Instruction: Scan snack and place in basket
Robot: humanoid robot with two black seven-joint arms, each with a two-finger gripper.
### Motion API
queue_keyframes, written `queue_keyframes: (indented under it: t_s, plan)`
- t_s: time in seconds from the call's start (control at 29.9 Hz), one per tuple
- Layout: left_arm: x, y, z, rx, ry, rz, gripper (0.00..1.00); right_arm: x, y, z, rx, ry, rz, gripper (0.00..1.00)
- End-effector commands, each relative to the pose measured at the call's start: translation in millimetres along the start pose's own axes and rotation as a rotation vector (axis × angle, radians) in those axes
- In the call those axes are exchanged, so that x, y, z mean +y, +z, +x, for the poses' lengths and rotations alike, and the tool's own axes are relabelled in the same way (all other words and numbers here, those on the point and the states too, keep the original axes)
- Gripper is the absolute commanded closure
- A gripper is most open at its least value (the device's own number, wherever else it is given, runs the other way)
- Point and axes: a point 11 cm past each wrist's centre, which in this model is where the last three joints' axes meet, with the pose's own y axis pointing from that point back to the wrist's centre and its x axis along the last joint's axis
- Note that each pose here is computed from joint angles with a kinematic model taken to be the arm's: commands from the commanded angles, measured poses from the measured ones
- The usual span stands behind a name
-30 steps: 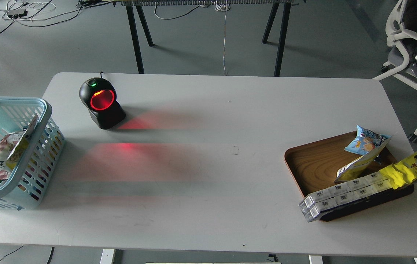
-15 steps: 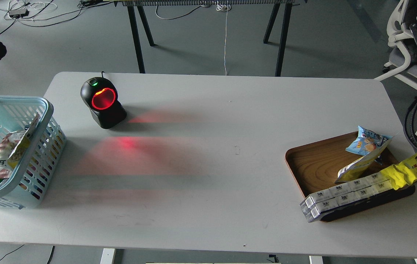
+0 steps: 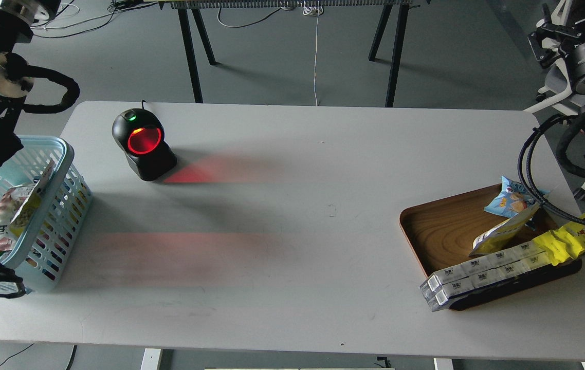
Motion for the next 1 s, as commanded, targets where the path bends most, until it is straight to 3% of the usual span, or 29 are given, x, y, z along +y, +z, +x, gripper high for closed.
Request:
queue_keyframes:
  t_s: [0.0, 0.4, 0.64, 0.97]
  plan:
    - [0.3, -18.5, -7.8, 0.02, -0.01, 0.059, 0.17, -0.2, 2.3, -0.3, -0.006, 0.001, 0.008, 0.01]
    - [14.3, -41.0, 1.8, 0.099, 0.042, 0.101, 0.18, 3.9, 13.6, 2.9, -0.017, 0.009, -0.009, 0.01]
    - [37.0, -58.3, 23.3, 0.265, 0.147, 0.094, 0.15, 0.0, 11.5, -2.9, -0.017, -0.004, -0.009, 0.01]
    - [56.2, -73.9, 23.4, 0.356, 0.154, 0.088, 0.08, -1.8, 9.6, -6.7, -0.04, -0.01, 0.006, 0.01]
